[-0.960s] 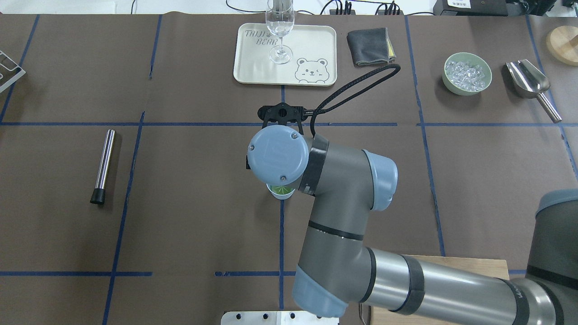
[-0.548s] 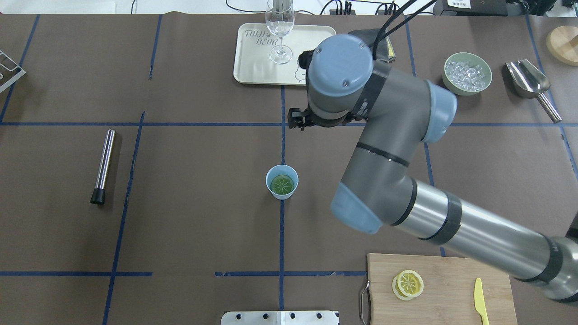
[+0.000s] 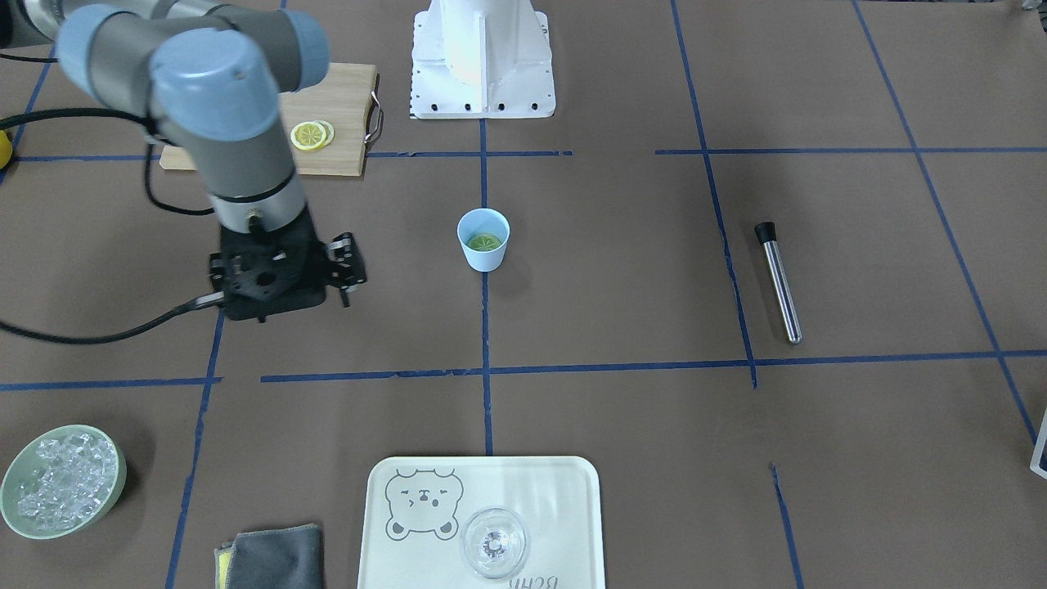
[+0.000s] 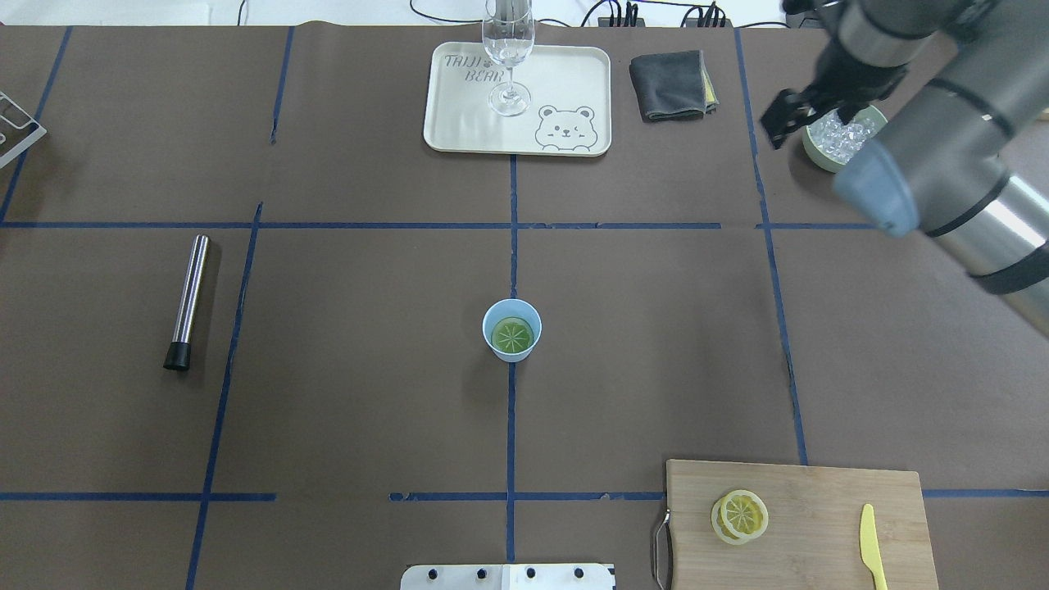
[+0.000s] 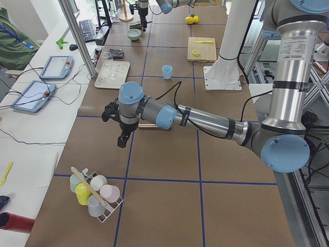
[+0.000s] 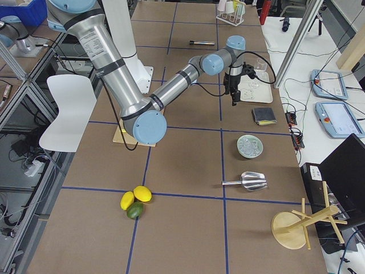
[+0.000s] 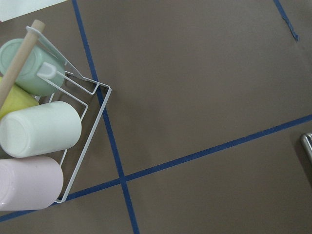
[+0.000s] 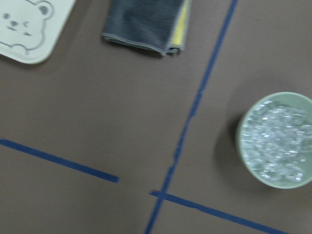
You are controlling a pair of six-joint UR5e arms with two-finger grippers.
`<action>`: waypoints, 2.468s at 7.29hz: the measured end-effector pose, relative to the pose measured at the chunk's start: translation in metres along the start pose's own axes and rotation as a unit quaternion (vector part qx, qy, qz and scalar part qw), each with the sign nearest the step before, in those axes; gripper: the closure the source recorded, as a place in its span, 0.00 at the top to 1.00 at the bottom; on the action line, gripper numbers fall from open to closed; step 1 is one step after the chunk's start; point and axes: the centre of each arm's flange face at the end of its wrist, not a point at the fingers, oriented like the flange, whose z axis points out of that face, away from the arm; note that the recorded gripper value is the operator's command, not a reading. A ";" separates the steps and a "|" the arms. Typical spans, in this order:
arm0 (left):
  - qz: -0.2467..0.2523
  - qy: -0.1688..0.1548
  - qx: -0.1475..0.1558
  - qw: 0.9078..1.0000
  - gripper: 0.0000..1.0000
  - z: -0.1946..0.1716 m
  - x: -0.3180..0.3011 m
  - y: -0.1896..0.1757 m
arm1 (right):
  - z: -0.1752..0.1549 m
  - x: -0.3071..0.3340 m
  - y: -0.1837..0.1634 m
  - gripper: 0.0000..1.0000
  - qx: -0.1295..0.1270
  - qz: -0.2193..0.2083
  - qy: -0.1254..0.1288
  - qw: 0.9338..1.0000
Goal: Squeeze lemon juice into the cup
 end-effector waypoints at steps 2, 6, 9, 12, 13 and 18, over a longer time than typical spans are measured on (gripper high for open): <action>0.049 0.011 0.061 0.997 1.00 -0.019 0.029 -0.028 | 0.001 0.140 0.047 1.00 -0.024 -0.041 -0.003 0.999; 0.075 0.045 0.156 0.984 1.00 -0.025 0.051 -0.032 | 0.033 0.281 0.172 1.00 -0.074 0.045 -0.003 0.996; 0.025 0.072 0.129 0.989 0.99 0.039 0.127 -0.026 | 0.034 0.306 0.207 1.00 -0.074 0.091 -0.024 0.993; -0.090 0.028 0.098 0.991 0.68 0.140 0.193 -0.003 | 0.035 0.308 0.213 1.00 -0.076 0.095 -0.026 0.992; -0.115 0.014 0.092 0.989 0.68 0.169 0.210 0.007 | 0.035 0.308 0.214 1.00 -0.076 0.095 -0.026 0.992; -0.118 -0.018 0.055 0.991 0.68 0.236 0.229 0.037 | 0.035 0.309 0.214 1.00 -0.076 0.095 -0.026 0.992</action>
